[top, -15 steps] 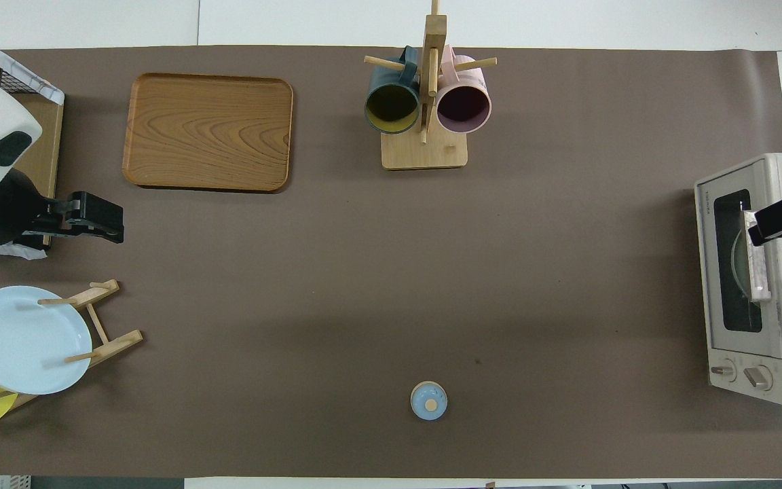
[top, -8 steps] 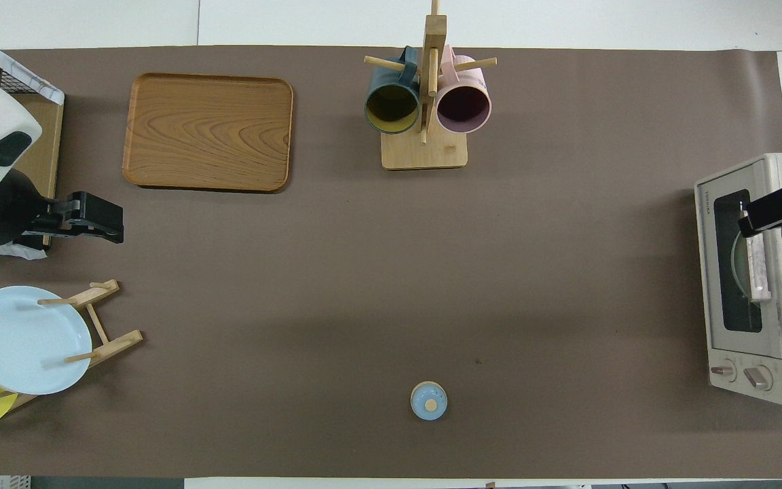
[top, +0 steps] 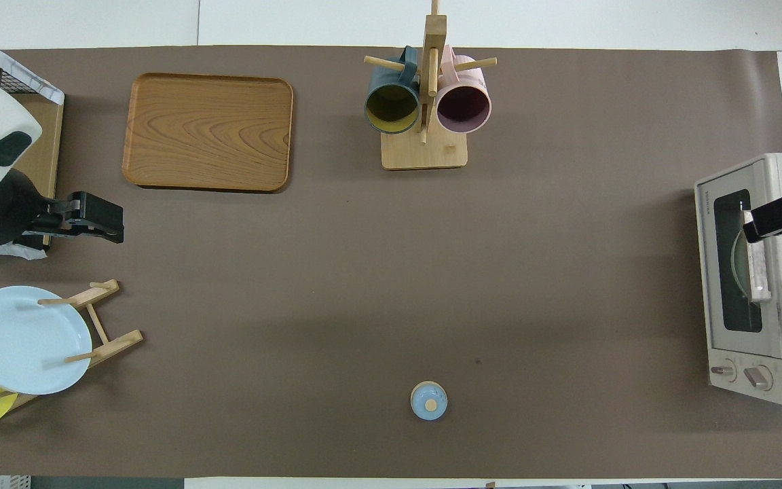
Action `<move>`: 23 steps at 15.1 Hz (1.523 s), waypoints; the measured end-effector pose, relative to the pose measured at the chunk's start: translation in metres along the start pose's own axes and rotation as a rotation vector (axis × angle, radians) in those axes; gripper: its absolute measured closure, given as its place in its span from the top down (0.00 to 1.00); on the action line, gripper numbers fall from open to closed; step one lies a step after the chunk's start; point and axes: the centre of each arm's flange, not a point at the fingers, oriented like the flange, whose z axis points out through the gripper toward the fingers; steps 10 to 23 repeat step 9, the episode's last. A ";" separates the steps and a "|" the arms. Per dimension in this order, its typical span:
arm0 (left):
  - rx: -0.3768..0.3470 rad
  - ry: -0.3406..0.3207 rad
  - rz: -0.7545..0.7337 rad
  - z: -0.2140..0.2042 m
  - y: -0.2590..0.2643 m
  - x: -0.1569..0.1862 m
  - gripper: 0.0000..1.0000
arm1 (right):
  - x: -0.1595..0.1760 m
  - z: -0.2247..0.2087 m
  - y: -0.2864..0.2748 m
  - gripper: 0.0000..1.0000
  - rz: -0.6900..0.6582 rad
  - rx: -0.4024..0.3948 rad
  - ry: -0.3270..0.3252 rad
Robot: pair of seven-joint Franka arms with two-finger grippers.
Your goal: Put corn in oven
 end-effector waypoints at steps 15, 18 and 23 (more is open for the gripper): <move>0.000 0.000 0.000 0.000 0.000 0.000 1.00 | -0.002 0.001 0.014 1.00 0.042 0.002 0.000; 0.000 0.000 0.000 0.000 0.000 0.000 1.00 | -0.002 0.001 0.014 1.00 0.042 0.002 0.000; 0.000 0.000 0.000 0.000 0.000 0.000 1.00 | -0.002 0.001 0.014 1.00 0.042 0.002 0.000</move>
